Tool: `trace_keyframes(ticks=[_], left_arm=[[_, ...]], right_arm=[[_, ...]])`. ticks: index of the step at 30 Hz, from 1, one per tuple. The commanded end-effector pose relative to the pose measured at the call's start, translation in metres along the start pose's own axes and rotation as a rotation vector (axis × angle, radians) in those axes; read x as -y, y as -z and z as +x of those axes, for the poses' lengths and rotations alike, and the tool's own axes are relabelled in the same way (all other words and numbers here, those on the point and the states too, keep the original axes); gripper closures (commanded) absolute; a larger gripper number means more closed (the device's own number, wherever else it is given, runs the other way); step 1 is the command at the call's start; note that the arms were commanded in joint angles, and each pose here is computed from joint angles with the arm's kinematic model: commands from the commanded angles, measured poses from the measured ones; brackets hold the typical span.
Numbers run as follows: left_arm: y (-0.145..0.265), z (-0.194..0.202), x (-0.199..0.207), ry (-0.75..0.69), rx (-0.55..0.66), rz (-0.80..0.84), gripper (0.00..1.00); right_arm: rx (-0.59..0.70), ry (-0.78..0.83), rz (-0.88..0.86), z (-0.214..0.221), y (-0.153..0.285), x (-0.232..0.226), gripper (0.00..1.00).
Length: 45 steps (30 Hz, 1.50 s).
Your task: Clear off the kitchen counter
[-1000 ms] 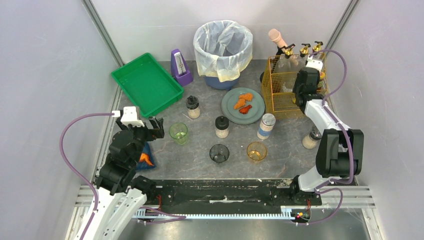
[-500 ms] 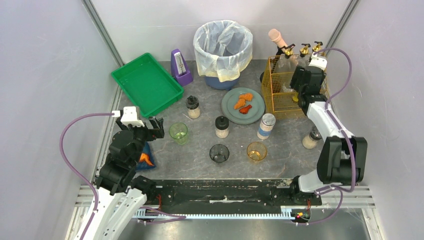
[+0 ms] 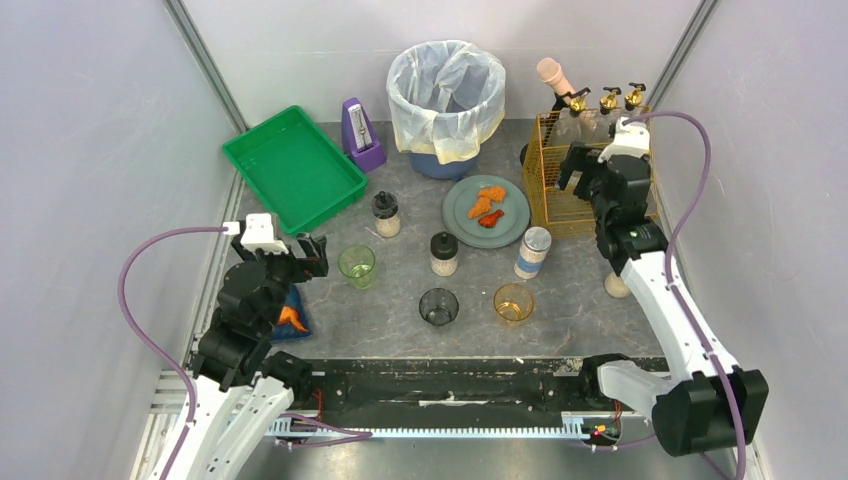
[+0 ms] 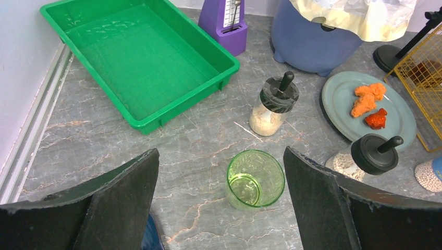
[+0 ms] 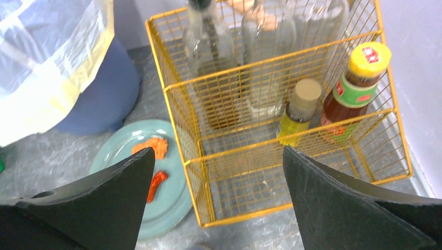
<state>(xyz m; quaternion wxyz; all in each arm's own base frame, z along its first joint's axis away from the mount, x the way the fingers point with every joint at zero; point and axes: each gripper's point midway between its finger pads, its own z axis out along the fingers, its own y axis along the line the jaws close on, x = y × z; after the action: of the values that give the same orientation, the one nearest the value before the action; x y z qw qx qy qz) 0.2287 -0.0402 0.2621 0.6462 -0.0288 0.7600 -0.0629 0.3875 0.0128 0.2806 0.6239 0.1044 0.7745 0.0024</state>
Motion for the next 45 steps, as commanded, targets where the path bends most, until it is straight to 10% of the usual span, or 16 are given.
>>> trace_keyframes(ticks=[1,15,32,45], left_arm=[[0.001,-0.013,0.0,0.013,0.048,0.002,0.05],[-0.004,-0.008,0.0,0.004,0.021,-0.007,0.06],[-0.007,-0.004,0.001,-0.001,0.006,-0.009,0.06],[-0.007,-0.005,0.001,-0.001,0.009,-0.008,0.06]], right_arm=[[-0.096,0.0,-0.098,0.028,0.021,-0.018,0.05],[-0.385,0.159,-0.265,0.129,0.064,-0.049,0.02],[-0.521,0.23,-0.309,0.181,0.068,-0.06,0.3],[-0.406,0.201,-0.403,0.112,0.077,-0.085,0.89]])
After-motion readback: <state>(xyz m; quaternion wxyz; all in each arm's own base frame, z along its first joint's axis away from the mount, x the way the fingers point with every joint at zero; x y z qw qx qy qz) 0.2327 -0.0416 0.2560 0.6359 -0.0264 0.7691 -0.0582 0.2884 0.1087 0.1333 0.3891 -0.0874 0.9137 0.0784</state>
